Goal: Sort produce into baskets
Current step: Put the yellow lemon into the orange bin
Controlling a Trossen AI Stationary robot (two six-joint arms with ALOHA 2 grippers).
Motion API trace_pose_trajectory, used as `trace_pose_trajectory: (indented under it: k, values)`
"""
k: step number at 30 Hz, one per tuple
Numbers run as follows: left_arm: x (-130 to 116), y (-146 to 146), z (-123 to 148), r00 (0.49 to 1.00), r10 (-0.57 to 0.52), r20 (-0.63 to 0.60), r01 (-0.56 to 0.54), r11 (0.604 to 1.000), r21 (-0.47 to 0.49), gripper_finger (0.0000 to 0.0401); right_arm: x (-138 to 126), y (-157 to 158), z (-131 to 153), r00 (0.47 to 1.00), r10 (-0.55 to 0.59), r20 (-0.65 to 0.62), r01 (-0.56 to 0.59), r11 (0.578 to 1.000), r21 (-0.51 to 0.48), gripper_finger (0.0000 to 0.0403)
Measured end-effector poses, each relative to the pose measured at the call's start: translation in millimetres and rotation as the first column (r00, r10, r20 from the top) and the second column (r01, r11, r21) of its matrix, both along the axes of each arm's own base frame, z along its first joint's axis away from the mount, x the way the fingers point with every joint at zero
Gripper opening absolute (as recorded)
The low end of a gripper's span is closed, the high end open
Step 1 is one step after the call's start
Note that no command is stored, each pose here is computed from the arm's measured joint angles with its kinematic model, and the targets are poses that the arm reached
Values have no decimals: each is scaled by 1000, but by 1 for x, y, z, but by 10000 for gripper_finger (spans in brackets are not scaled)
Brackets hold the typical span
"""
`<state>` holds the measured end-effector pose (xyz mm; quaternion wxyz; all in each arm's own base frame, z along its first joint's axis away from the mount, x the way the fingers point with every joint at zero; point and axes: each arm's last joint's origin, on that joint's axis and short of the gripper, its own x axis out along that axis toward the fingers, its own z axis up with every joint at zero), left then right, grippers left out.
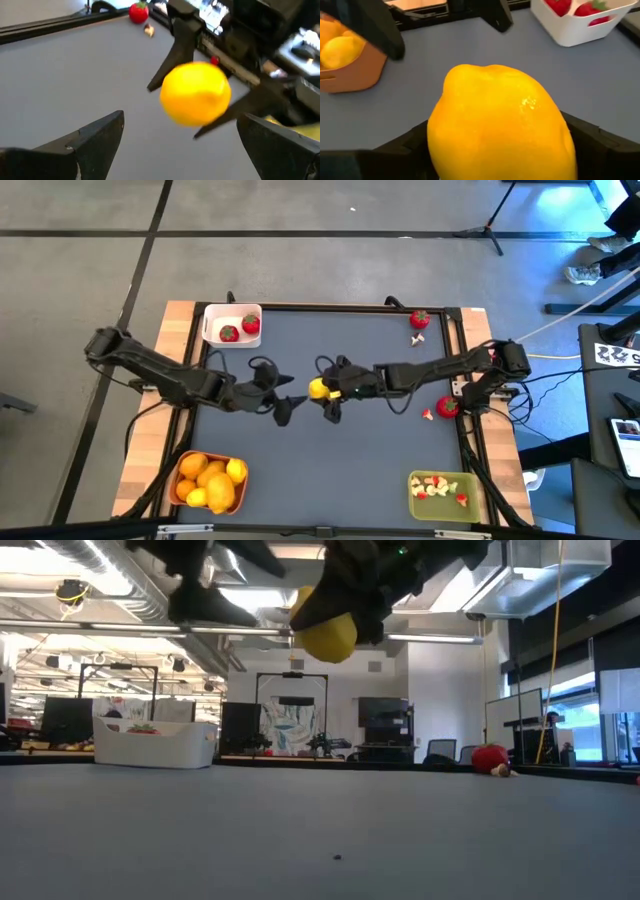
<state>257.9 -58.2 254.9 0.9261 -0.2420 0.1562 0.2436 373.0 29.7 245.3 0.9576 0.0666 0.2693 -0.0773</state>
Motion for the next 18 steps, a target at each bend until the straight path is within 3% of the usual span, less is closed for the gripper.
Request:
trace_pose_trajectory:
  k: [9, 18]
  values:
    - [22, 6, -9, 996, 50, 80, -47, 998, -35, 381, 0, 0, 1, 999, -49, 18, 49, 998, -25, 307]
    - [42, 10, -22, 989, 68, 133, -64, 997, -39, 381, 3, 4, 4, 998, 3, 60, -1, 1000, -25, 307]
